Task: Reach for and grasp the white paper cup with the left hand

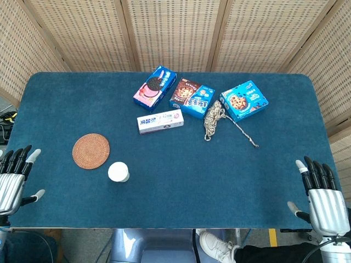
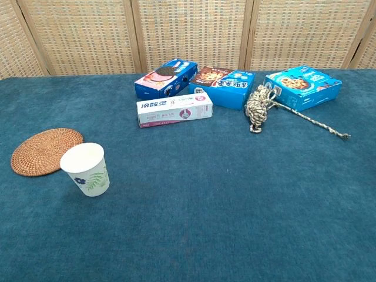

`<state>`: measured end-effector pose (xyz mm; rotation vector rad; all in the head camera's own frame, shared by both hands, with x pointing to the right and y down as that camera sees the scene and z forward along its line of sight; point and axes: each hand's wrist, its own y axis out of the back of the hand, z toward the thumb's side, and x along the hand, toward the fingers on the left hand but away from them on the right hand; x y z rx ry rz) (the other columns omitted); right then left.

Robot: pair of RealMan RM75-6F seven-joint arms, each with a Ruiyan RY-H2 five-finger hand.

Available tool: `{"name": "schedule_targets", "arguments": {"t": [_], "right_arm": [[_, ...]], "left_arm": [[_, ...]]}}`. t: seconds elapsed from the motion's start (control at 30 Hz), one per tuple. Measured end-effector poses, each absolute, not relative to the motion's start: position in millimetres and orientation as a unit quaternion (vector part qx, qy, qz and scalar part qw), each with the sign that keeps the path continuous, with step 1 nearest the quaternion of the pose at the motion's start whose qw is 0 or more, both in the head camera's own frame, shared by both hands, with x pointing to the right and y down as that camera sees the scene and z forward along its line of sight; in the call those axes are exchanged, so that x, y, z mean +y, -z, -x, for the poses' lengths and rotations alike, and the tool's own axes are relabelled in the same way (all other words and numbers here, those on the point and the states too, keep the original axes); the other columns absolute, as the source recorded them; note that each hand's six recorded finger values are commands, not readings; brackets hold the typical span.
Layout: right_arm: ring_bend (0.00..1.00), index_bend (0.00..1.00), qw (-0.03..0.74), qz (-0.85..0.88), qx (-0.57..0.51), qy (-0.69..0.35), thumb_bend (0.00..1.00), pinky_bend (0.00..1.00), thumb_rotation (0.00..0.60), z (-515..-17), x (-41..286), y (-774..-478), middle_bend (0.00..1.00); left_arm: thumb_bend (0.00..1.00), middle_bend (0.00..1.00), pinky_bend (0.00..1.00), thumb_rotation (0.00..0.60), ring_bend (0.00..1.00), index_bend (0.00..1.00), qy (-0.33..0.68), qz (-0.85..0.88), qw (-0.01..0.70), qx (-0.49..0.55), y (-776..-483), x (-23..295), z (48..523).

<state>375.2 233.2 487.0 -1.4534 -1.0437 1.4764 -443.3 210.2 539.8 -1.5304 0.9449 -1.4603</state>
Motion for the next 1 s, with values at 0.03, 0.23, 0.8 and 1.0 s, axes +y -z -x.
{"name": "schedule_targets", "arguments": {"t": [0.03,0.23,0.8,1.0], "right_arm": [[0.0,0.01,0.399,0.574,-0.413,-0.583,0.0,0.0,0.6,-376,233,-487,0.0],[0.0,0.01,0.396,0.574,-0.414,-0.585,0.0,0.0,0.6,-377,234,-488,0.0],[0.0,0.01,0.383,0.569,-0.421,-0.593,0.0,0.0,0.6,-381,231,-488,0.0],[0.0,0.01,0.381,0.566,-0.42,-0.598,0.0,0.0,0.6,-382,230,-490,0.0]], "left_arm": [[0.0,0.0,0.0,0.6,0.0,0.0,0.578,0.605,0.401,0.373,-540,210,443],[0.0,0.0,0.0,0.6,0.0,0.0,0.578,0.609,0.4,0.367,-543,210,442],[0.0,0.0,0.0,0.6,0.0,0.0,0.515,0.684,0.45,0.255,-589,191,365],[0.0,0.0,0.0,0.6,0.0,0.0,0.483,0.712,0.47,0.197,-615,180,321]]}}
